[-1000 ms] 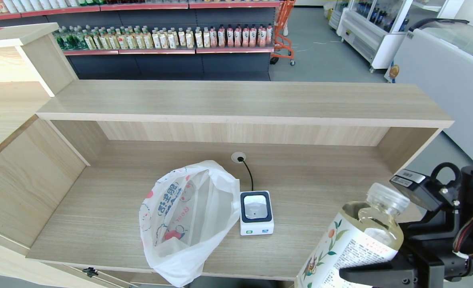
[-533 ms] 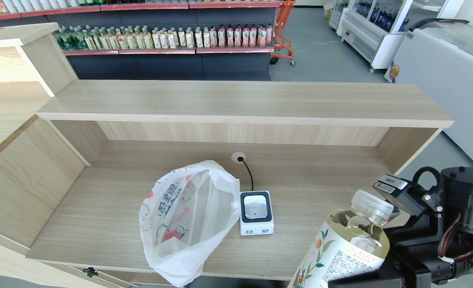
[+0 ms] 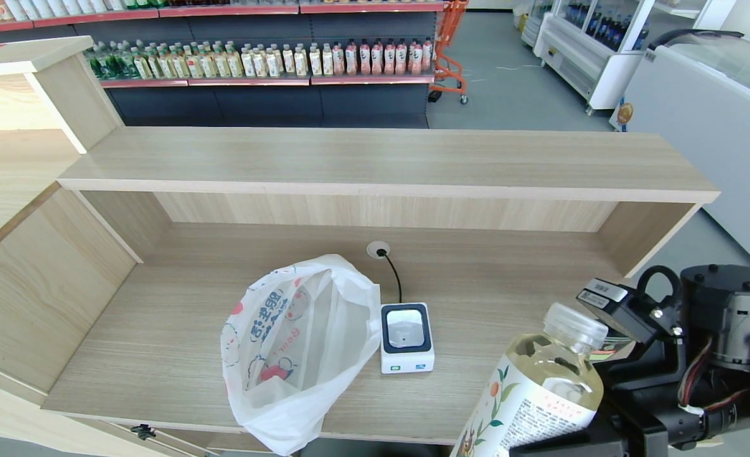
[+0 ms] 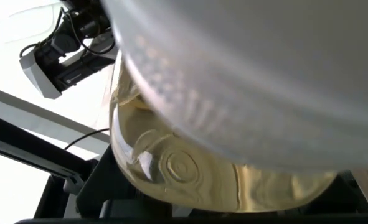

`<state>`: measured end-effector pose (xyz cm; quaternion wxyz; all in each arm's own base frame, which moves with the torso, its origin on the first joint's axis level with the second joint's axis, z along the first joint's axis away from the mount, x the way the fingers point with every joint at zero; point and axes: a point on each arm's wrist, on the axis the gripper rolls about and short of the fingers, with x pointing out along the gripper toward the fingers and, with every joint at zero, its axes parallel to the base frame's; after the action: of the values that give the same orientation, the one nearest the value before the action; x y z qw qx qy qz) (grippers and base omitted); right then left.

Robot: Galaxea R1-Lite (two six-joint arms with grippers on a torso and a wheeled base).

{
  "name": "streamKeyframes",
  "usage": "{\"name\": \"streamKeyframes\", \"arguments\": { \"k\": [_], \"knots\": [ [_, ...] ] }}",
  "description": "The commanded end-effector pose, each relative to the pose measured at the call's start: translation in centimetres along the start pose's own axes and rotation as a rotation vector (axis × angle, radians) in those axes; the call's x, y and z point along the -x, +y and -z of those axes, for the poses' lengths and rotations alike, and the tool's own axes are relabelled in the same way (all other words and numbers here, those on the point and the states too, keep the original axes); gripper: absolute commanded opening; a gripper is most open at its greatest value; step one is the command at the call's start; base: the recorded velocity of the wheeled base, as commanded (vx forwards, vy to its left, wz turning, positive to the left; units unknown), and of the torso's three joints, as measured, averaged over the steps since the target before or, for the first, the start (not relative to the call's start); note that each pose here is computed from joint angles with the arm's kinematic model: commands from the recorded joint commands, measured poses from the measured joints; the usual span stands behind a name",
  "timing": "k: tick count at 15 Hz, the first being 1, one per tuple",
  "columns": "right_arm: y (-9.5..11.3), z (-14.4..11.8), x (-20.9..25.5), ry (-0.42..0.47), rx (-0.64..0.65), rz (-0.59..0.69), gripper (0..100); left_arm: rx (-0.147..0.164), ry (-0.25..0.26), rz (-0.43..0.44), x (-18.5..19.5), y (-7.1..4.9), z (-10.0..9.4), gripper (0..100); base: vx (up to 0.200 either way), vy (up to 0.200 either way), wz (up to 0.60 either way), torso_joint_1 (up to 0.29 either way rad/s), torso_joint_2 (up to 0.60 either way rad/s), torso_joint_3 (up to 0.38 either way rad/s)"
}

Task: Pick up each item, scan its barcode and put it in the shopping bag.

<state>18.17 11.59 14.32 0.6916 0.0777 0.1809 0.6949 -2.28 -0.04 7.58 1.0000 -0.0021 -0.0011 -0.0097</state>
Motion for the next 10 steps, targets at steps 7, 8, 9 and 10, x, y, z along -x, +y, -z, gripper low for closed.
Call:
{"name": "streamKeyframes", "arguments": {
  "k": [7,8,9,10],
  "knots": [
    [0.22,-0.04,-0.58,0.010,0.005,-0.024,0,0.000,-0.001,0.001,0.00,0.00,0.00,100,0.000,0.000,0.00,0.000,0.00,0.000],
    [0.22,-0.06,-0.58,0.009,0.007,-0.022,0,0.000,-0.001,0.001,0.00,0.00,0.00,100,0.000,0.000,0.00,0.000,0.00,0.000],
    [0.22,0.07,-0.54,0.011,0.004,-0.019,0,0.000,-0.001,-0.001,0.00,0.00,0.00,100,0.000,0.000,0.00,0.000,0.00,0.000],
    [0.18,0.10,-0.40,0.008,0.015,-0.009,0,0.000,-0.001,0.001,0.00,0.00,0.00,100,0.000,0.000,0.00,0.000,0.00,0.000]
  ]
}}
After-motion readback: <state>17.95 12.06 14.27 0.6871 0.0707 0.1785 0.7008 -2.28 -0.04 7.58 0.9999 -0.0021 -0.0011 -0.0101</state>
